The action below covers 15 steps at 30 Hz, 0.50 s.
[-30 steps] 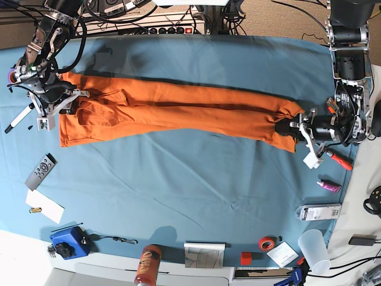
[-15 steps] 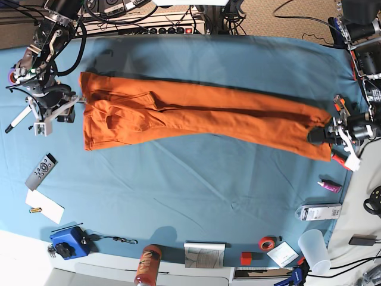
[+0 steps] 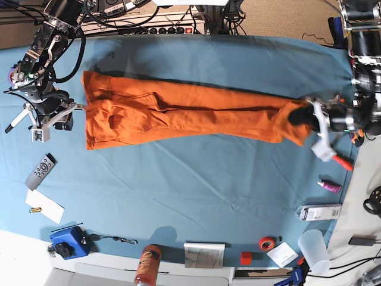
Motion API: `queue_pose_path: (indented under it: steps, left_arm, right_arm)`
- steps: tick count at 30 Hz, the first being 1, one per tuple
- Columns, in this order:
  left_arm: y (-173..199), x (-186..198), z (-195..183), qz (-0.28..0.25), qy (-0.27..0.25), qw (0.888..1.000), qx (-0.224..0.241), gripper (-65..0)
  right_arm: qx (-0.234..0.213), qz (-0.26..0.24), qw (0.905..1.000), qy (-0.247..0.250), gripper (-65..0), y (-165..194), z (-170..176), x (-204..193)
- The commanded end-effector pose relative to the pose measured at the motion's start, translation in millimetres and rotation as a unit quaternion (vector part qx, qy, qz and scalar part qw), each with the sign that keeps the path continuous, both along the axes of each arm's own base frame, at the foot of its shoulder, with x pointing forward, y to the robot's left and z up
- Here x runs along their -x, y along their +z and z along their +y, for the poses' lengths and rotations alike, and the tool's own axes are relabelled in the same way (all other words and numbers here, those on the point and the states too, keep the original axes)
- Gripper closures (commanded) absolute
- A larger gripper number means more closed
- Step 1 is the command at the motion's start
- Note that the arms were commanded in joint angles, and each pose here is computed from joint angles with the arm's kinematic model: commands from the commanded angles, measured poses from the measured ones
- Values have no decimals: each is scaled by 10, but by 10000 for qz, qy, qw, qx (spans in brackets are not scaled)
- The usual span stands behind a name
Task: Layout the t-shirt on the table in an organized manner, then fold the t-shirt properly
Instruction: 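Carry the strip end in the left gripper toward the right gripper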
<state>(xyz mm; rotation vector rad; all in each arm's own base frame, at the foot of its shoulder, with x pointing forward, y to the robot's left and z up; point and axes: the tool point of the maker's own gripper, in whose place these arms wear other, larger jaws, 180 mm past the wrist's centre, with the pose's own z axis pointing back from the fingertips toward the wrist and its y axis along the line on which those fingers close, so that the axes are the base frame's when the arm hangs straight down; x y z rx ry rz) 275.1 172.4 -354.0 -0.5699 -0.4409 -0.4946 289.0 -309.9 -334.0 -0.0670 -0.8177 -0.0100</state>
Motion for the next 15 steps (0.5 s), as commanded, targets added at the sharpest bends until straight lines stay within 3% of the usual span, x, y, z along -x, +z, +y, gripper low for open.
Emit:
queue_pose_path:
  steps: [1, 3, 5, 9, 15]
  left_arm:
    - [139, -104, -8, -310, -88, 9991, -280, 0]
    - [136, -124, -78, -453, -168, 9955, -816, 0]
    - [198, -191, -201, -739, -141, 9920, -1013, 0]
    - [284, -321, -395, -1105, 153, 9880, -1071, 0]
    - [316, -451, -585, -1236, 727, 9836, -1096, 0]
  right_arm:
    - [96, -180, 9998, 18, -156, 135, -40, -67]
    - [90, -25, 10000, 12, -156, 93, -41, -29]
    - [100, 136, 9998, 63, -157, 51, -31, 10]
    - [102, 212, 9997, 66, -157, 32, -30, 28]
    - [95, 175, 9998, 47, -157, 41, -34, 19]
